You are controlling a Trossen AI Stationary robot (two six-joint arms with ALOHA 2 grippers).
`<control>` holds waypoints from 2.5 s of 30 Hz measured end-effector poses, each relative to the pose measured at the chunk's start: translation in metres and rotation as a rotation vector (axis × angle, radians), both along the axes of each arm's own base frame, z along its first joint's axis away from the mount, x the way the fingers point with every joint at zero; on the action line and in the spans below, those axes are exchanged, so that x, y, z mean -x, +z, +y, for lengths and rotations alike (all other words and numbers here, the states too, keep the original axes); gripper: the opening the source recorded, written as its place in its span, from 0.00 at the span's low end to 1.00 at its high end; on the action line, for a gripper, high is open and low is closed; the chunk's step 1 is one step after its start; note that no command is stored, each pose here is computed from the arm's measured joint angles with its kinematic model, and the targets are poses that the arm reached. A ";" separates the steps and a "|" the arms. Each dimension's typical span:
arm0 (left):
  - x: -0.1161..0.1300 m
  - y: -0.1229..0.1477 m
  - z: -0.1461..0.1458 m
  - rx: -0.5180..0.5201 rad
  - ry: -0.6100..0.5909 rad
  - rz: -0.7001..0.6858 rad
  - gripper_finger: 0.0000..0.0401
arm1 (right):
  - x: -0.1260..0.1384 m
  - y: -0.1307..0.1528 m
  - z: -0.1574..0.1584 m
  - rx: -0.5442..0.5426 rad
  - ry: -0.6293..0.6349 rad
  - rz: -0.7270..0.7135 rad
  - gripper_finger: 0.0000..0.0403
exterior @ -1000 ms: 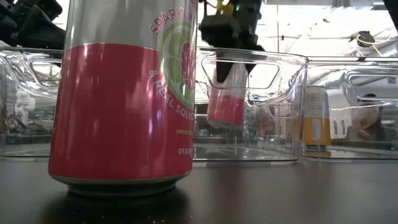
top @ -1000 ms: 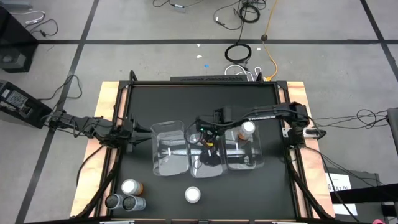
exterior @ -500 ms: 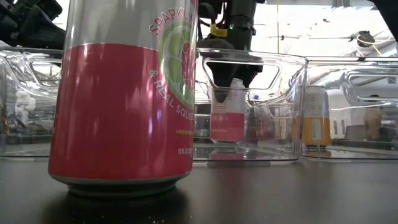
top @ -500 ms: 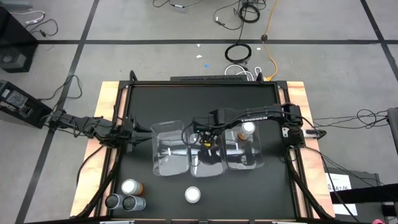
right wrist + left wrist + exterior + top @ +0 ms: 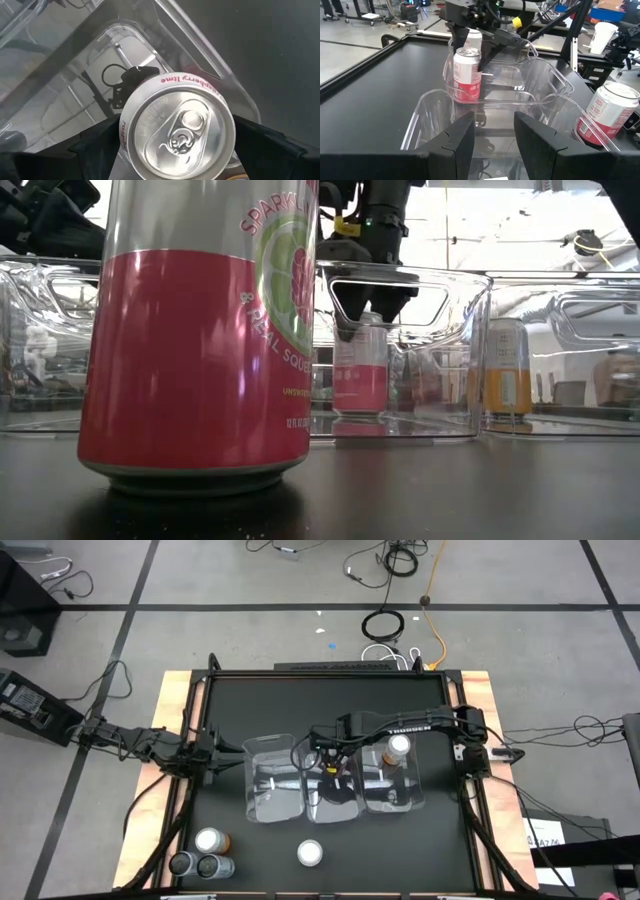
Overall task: Sort soda cans
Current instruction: Put the right pink soda can into the middle transparent bin, then put the pink soda can into the middle transparent bin
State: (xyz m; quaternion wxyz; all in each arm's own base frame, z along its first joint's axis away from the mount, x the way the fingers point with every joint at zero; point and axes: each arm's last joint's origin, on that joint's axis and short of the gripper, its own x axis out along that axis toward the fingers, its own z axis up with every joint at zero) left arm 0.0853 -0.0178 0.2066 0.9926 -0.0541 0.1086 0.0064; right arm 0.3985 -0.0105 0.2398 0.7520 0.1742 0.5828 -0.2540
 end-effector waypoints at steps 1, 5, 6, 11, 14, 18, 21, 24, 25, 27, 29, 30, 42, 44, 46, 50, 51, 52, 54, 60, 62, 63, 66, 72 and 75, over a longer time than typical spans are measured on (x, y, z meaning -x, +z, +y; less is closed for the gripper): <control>0.000 0.000 0.000 0.000 0.000 0.000 0.37 | 0.000 0.000 0.000 0.000 0.000 -0.001 0.86; 0.000 0.000 0.000 0.000 0.000 0.000 0.37 | 0.000 0.001 0.000 0.000 -0.001 -0.002 0.86; 0.000 0.000 0.000 0.000 0.000 0.000 0.37 | 0.001 0.001 0.000 -0.001 0.000 -0.002 0.86; 0.000 0.000 0.000 0.000 0.000 0.000 0.37 | 0.001 0.001 0.001 -0.027 0.005 -0.002 0.86; 0.000 0.000 0.000 0.000 0.000 0.000 0.37 | 0.001 0.001 0.001 -0.026 0.005 -0.002 0.86; 0.000 0.000 0.000 0.000 0.000 -0.001 0.37 | 0.001 0.001 0.001 -0.025 0.010 -0.001 0.86; 0.000 0.000 0.000 0.000 0.000 0.000 0.37 | 0.001 0.001 0.001 -0.027 0.006 -0.001 0.86; 0.000 0.000 0.000 0.000 0.000 0.000 0.37 | 0.001 0.001 0.001 -0.040 0.008 -0.001 0.86; 0.000 0.000 0.000 0.001 0.000 0.000 0.37 | 0.001 0.001 0.001 -0.046 0.009 -0.001 0.86; 0.000 0.000 0.000 0.001 0.000 0.000 0.37 | 0.001 0.001 0.001 -0.048 0.009 -0.001 0.86; 0.000 0.000 0.000 0.001 0.001 0.000 0.37 | 0.001 0.002 0.001 -0.051 0.005 -0.004 0.87; 0.000 0.000 0.000 0.002 0.000 0.000 0.37 | 0.002 0.003 0.001 -0.053 0.001 -0.006 0.87; 0.000 0.000 0.000 0.001 0.001 0.000 0.37 | 0.014 0.031 0.000 -0.003 -0.027 -0.077 0.98; 0.000 0.000 0.000 0.002 0.000 -0.001 0.37 | 0.017 0.038 0.000 0.001 -0.035 -0.096 0.99; 0.000 0.000 0.000 0.002 0.000 -0.001 0.37 | 0.021 0.045 0.000 0.001 -0.036 -0.117 0.99; 0.000 0.001 0.000 0.113 0.024 -0.005 0.37 | 0.030 0.062 0.000 0.001 -0.036 -0.166 0.99; 0.000 0.001 0.000 0.142 0.031 -0.006 0.37 | 0.033 0.067 0.000 -0.001 -0.041 -0.181 0.99; 0.000 0.001 0.000 0.155 0.035 -0.006 0.37 | 0.036 0.073 0.000 -0.003 -0.050 -0.199 0.99; 0.000 0.001 0.000 0.156 0.035 -0.006 0.37 | 0.044 0.084 0.001 -0.008 -0.065 -0.236 0.99; 0.000 0.001 0.000 0.156 0.038 -0.009 0.37 | 0.074 0.124 0.014 0.103 -0.072 -0.361 0.99; 0.000 0.001 0.000 0.156 0.038 -0.009 0.37 | 0.086 0.137 0.022 0.164 -0.069 -0.401 0.99; 0.000 0.001 0.000 0.156 0.038 -0.009 0.37 | 0.093 0.143 0.026 0.193 -0.068 -0.417 0.99; 0.000 0.001 0.000 0.157 0.038 -0.011 0.37 | 0.109 0.156 0.036 0.267 -0.082 -0.459 0.99; -0.001 0.003 0.000 0.140 0.036 -0.033 0.37 | 0.129 0.161 0.056 0.314 -0.093 -0.452 0.99; -0.001 0.006 0.001 0.142 0.056 -0.060 0.39 | 0.135 0.157 0.065 0.336 -0.131 -0.427 0.99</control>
